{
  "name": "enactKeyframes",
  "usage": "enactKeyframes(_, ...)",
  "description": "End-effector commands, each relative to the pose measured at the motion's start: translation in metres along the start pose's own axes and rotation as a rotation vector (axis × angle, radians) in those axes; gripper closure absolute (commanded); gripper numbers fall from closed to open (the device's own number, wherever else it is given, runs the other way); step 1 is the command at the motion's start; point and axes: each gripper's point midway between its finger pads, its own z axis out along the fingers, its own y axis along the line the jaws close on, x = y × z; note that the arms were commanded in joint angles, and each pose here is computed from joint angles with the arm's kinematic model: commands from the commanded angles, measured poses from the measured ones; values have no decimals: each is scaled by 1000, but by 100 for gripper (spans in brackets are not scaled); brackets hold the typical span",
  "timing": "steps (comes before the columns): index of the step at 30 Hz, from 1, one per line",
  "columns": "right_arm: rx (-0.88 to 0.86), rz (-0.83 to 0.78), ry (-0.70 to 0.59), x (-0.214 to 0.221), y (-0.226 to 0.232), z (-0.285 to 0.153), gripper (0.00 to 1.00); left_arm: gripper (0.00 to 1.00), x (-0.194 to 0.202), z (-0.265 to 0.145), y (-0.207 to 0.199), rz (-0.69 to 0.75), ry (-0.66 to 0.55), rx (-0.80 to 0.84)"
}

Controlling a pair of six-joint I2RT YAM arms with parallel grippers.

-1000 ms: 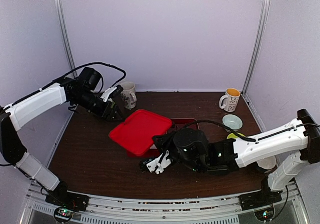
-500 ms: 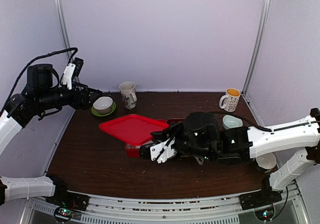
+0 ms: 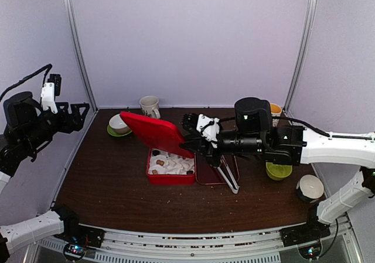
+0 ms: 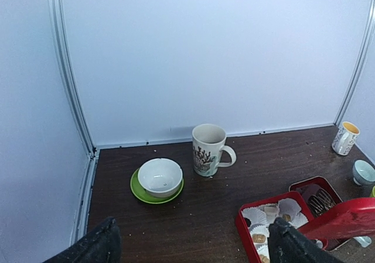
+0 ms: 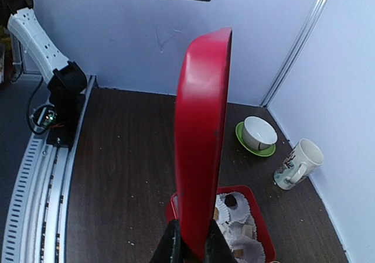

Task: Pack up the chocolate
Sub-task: Rotate the box lid.

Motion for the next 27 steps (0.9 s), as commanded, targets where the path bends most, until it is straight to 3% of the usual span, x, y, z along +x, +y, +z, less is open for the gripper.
enactKeyframes(1, -52, 265, -169, -54, -13, -16, 100, 11, 9, 13, -7, -8, 5, 29)
enactKeyframes(7, -104, 482, -209, -56, -26, -18, 100, 10, 27, 25, -28, -72, 96, 134)
enactKeyframes(14, -197, 615, -185, -46, -30, -2, 100, 9, 37, 28, -47, -161, 182, 226)
enactKeyframes(17, -307, 683, -192, -43, -22, 8, 100, 3, 55, 35, -50, -195, 225, 230)
enactKeyframes(21, -399, 791, -212, -37, -28, 24, 100, 2, 83, 57, -68, -226, 301, 324)
enactKeyframes(27, -373, 973, -195, -7, -57, 46, 100, 2, 120, 86, -78, -312, 423, 384)
